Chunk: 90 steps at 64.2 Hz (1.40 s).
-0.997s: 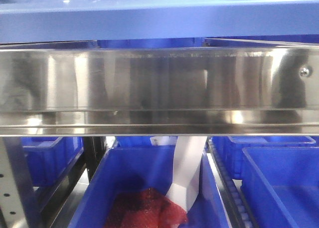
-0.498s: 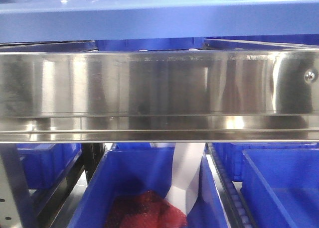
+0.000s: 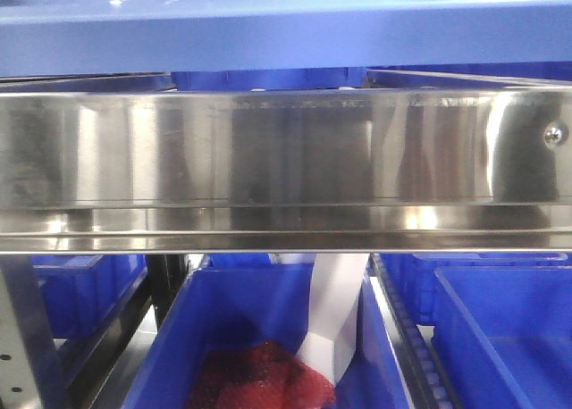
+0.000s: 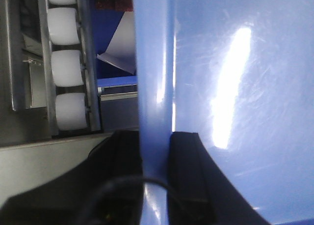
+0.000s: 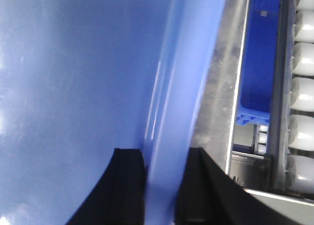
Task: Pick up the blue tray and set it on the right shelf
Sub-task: 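Drive up to the steel shelf rack holding the tray with both grippers, then lower the tray onto the upper shelf and open both grippers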
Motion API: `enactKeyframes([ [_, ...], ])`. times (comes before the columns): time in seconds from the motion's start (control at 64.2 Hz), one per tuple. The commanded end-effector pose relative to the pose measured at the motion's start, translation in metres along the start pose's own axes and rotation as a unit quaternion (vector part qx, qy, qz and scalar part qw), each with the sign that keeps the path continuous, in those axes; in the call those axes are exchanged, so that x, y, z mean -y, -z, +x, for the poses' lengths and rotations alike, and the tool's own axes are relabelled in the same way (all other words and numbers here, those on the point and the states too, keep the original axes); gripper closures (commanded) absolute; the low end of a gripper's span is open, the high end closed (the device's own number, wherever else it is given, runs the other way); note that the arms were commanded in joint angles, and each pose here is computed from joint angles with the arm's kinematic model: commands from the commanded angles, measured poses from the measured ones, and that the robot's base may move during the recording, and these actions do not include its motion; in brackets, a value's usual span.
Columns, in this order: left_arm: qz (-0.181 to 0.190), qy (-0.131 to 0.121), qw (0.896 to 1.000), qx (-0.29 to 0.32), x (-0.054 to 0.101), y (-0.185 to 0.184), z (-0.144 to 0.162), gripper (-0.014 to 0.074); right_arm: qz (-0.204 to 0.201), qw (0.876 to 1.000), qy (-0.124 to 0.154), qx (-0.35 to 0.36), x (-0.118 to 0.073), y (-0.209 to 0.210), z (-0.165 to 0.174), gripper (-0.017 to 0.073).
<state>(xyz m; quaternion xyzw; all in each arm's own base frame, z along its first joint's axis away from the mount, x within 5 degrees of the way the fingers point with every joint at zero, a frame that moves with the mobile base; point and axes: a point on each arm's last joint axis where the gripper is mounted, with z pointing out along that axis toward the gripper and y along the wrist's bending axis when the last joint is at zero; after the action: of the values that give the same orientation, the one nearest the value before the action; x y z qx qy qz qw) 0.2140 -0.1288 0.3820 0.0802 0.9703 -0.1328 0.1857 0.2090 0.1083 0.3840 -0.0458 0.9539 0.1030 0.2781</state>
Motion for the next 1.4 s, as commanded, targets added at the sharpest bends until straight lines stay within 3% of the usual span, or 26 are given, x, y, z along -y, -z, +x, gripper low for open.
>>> enactKeyframes([
  [0.0,0.017,-0.008,1.000,-0.013,0.005,0.017,0.007,0.0642,-0.022,0.998,0.014,0.053,-0.003,0.017,-0.008,0.0502],
  [0.296,0.023,-0.009,1.000,0.004,0.006,0.017,0.003,0.0642,-0.027,0.998,0.013,0.062,-0.004,0.017,-0.009,0.0502],
  [0.42,0.020,-0.048,0.998,0.018,0.008,0.019,-0.005,0.0642,-0.036,0.996,0.015,0.079,-0.006,0.020,-0.013,0.0502],
  [0.483,0.017,-0.055,0.998,0.034,0.007,0.024,-0.015,0.0642,-0.044,0.994,0.025,0.099,-0.008,0.027,-0.020,0.0502],
  [0.747,0.007,-0.026,0.995,0.098,-0.004,0.034,-0.073,0.0642,-0.046,0.989,0.031,0.139,-0.019,0.037,-0.068,0.0502],
  [0.825,0.000,-0.018,0.995,0.094,-0.009,0.024,-0.086,0.0642,-0.037,0.990,0.028,0.130,-0.021,0.023,-0.083,0.0502],
  [0.841,-0.008,-0.006,0.995,0.095,-0.018,0.023,-0.091,0.0642,-0.036,0.991,0.027,0.129,-0.021,0.020,-0.086,0.0502],
  [0.981,-0.053,-0.010,0.996,0.067,-0.028,-0.011,-0.105,0.0642,-0.025,0.994,0.024,0.104,-0.026,-0.016,-0.104,0.0502],
  [1.183,-0.058,-0.018,0.998,0.034,-0.031,-0.045,-0.115,0.0631,-0.007,0.998,0.026,0.050,-0.029,-0.068,-0.109,0.0502],
  [1.386,-0.057,-0.018,0.997,0.044,-0.032,-0.060,-0.123,0.0468,0.009,1.000,0.025,0.009,-0.026,-0.098,-0.108,0.0490],
])
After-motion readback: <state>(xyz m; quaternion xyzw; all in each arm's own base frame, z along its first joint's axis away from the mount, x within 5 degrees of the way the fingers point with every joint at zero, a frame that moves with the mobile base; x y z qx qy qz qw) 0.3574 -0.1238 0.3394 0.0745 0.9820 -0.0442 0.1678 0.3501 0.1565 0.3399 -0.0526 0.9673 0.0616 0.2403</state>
